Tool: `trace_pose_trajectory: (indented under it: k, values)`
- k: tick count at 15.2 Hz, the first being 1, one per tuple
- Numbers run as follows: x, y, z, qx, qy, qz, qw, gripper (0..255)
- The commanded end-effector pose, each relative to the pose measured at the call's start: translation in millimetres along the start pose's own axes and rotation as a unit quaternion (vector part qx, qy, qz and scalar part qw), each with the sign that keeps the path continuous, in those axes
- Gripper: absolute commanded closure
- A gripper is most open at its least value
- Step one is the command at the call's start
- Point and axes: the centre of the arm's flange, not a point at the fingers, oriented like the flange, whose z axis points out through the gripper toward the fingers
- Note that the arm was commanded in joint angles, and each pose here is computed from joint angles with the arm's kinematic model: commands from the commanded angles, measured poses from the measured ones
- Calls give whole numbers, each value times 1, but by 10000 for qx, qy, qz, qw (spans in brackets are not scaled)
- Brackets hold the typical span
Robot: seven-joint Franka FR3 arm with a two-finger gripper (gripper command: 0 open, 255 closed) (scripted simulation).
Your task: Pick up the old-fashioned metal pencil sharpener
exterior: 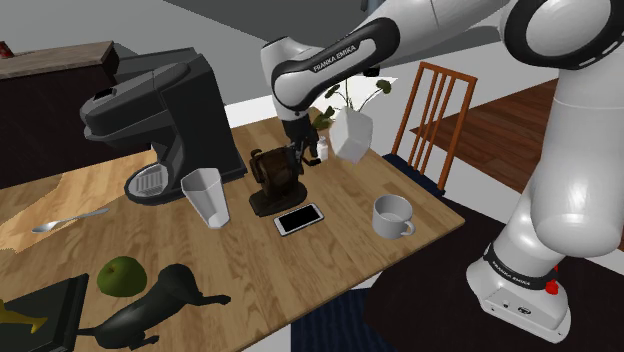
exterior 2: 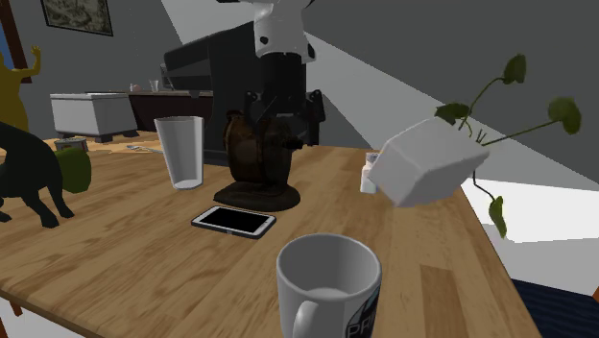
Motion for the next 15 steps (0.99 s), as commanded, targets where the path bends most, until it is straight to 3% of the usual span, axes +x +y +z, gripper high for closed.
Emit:
trace_pose_trajectory:
  k: [1, 10, 15]
  values:
    - [0, 0, 1, -1, 3, 0, 10000, 255]
    - [0, 0, 1, -1, 3, 0, 10000, 255]
    - [-5, 0, -25, -1, 3, 0, 10000, 255]
